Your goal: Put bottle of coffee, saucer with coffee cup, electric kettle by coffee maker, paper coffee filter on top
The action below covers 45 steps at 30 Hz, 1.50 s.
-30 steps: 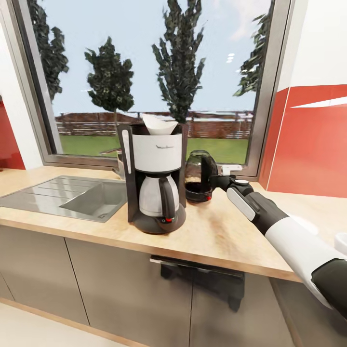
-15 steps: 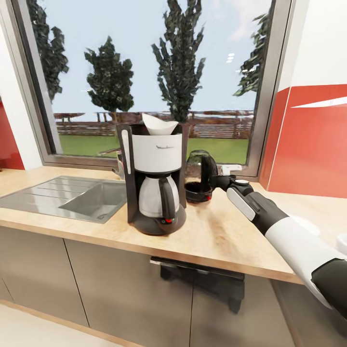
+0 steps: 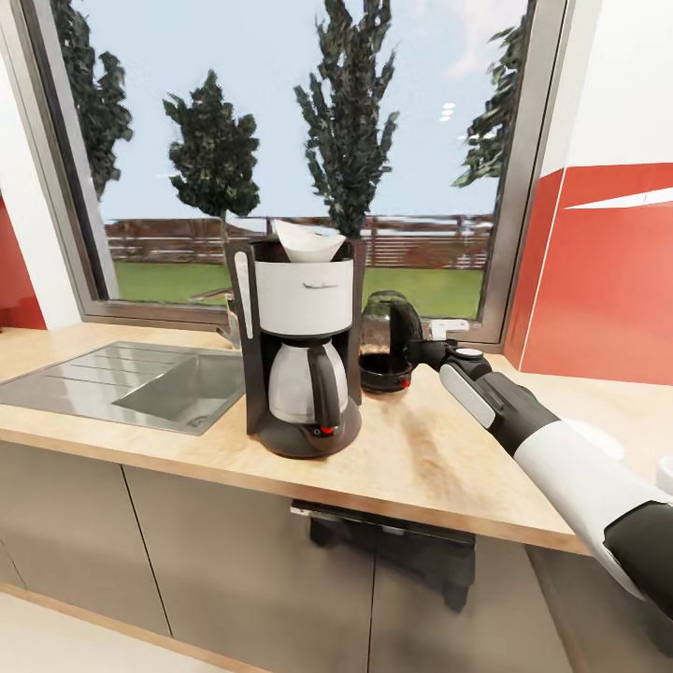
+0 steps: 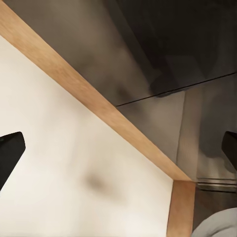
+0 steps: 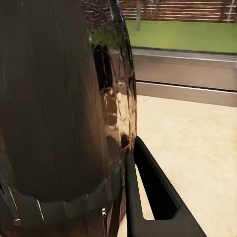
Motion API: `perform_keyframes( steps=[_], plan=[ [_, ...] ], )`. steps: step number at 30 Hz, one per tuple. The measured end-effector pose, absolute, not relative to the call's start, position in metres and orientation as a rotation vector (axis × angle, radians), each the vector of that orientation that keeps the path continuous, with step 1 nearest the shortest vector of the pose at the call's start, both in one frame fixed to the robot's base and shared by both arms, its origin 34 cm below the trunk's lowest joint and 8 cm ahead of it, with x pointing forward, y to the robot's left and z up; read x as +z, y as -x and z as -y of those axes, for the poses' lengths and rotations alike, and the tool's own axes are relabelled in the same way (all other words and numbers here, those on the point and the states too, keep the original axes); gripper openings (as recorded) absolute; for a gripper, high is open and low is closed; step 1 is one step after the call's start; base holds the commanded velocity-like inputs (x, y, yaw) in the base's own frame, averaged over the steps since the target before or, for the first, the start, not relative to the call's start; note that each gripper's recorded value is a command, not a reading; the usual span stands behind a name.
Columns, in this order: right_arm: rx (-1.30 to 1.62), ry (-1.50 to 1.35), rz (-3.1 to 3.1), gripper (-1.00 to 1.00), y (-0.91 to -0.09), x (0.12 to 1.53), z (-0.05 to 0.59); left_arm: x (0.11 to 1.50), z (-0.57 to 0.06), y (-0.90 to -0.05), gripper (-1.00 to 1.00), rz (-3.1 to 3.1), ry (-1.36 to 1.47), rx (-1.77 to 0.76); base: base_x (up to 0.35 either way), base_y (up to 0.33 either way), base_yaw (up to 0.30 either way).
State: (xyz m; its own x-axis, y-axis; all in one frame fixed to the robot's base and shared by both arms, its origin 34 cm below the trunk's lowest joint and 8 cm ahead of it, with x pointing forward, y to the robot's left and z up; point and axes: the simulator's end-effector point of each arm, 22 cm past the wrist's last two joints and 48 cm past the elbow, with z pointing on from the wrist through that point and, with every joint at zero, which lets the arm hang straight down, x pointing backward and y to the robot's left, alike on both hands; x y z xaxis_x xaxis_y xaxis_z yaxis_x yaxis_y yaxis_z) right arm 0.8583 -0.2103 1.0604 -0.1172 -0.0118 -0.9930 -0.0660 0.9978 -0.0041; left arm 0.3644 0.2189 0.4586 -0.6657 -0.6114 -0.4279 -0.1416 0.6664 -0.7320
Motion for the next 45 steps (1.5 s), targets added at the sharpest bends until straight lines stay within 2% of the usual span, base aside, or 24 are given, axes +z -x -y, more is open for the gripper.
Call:
perform_keyframes(
  steps=[45],
  plan=[
    [0.047,0.059,-1.688,-1.0,-0.8573,1.0549,0.2102,0.4529,-0.2182,-0.3634,1.0,-2.199,0.575,-0.893,0.009,0.0,0.0]
  ],
)
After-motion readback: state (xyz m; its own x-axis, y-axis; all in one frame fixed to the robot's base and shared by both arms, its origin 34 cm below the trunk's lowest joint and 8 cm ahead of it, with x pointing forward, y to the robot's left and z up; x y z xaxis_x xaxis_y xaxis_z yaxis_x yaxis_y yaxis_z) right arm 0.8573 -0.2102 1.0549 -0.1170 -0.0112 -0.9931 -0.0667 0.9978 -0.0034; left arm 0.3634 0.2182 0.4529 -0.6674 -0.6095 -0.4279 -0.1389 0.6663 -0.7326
